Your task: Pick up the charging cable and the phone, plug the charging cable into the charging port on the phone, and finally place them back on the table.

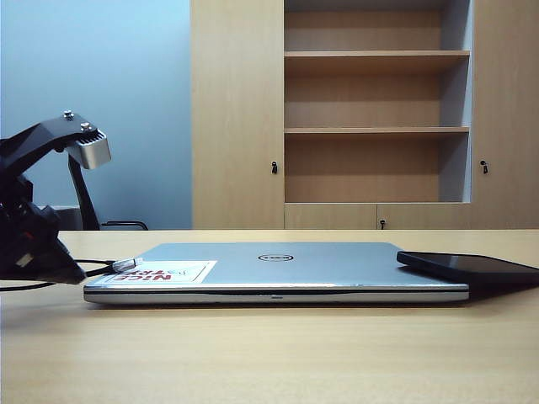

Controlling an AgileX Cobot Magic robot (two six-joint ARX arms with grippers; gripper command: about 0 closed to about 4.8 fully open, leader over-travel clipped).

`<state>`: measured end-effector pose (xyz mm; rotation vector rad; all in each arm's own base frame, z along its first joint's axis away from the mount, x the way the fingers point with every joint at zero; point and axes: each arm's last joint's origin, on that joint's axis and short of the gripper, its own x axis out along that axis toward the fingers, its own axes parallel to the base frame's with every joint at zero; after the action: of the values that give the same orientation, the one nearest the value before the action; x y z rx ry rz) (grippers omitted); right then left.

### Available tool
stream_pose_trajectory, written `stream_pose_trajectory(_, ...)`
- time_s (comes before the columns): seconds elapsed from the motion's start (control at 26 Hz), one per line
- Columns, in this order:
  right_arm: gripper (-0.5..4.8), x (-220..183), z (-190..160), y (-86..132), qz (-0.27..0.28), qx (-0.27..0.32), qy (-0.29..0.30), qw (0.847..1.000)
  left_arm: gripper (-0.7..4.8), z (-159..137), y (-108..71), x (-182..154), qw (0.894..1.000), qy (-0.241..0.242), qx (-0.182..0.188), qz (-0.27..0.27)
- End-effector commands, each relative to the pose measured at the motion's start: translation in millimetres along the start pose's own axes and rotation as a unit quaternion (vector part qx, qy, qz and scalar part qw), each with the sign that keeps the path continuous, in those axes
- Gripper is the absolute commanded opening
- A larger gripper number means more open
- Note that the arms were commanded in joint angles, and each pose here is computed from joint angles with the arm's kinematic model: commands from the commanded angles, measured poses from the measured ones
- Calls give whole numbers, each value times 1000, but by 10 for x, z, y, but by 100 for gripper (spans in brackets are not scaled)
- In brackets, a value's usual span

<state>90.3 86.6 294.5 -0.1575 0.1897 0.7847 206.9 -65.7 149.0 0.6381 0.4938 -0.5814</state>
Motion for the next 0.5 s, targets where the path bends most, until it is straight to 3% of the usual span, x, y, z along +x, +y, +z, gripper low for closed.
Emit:
stream_pose_trajectory(0.04, -5, -14, 35, -4, -3, -2, -13, 1000, 254, 26, 19, 32, 1000, -16, 4, 9)
stream_pose_trajectory(0.5, -5, -15, 40, -14, -16, -1, -15, 1000, 246, -5, -19, 176, 1000, -17, 5, 3)
